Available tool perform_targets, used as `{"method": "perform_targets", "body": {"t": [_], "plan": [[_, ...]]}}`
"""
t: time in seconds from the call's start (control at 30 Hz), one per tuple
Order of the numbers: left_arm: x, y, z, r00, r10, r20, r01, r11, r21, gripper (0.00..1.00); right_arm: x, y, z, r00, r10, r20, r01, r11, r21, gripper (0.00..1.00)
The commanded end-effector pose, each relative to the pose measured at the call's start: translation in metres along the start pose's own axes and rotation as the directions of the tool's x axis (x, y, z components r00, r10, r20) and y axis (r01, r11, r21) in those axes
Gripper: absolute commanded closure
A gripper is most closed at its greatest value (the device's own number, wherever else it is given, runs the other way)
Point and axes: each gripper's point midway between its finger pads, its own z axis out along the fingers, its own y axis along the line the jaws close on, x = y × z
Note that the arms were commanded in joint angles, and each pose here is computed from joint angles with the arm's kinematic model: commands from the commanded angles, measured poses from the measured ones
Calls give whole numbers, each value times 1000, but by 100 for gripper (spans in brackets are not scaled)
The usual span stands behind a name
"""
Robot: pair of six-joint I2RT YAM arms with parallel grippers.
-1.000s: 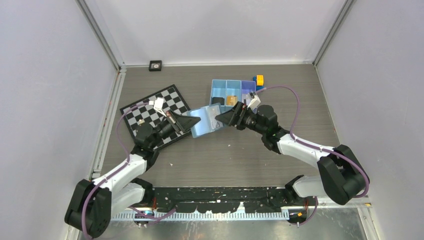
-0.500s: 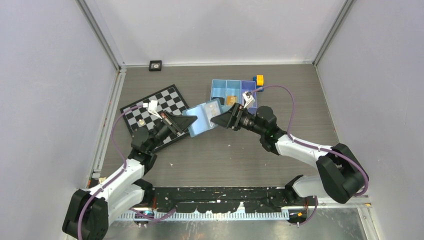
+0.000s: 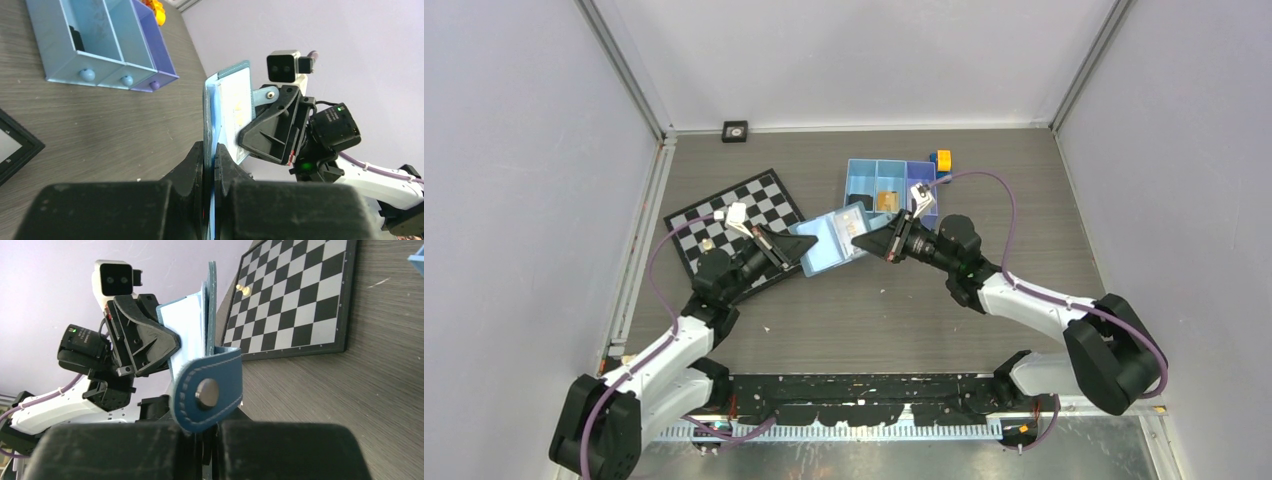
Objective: Take the credit cards out of the card holder
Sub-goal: Remove the credit card from the card holder.
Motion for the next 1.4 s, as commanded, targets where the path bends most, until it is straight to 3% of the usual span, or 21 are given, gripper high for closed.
{"method": "perform_targets", "body": {"t": [0.0,0.23,0.27,0.4,0.47,0.73,0.87,1.1,1.3,1.37], "plan": [[-16,-1,4,998,39,45,-37,998,-43,99,-16,8,-4,996,-48,70,47,999,11,100],[-13,6,6,999,27,28,-24,997,-77,86,-18,-4,-6,996,-52,79,45,996,77,100],[-13,6,6,999,27,28,-25,997,-77,81,-18,-4,-6,996,-51,80,44,996,81,100],[-13,8,5,999,19,29,-17,996,-90,34,-17,-10,-5,996,-39,81,31,994,100,99],[-14,11,4,999,18,32,-14,993,-114,27,-18,-14,-5,996,-31,82,22,993,112,100],[-33,49,-24,989,75,128,-19,921,-390,26,-24,-36,-11,993,-27,111,2,974,228,100],[-39,19,-25,979,114,168,-70,966,-248,32,-25,-38,-12,993,-33,113,5,971,238,100],[-13,-14,3,997,83,3,-83,996,-20,46,-20,-29,-6,996,-26,85,11,985,174,99],[5,-8,22,994,-1,-112,2,1000,8,39,-20,-17,-6,996,-29,88,19,994,109,99],[9,-1,25,992,-20,-125,19,1000,-11,32,-21,-15,-7,995,-32,100,22,995,96,100]]}}
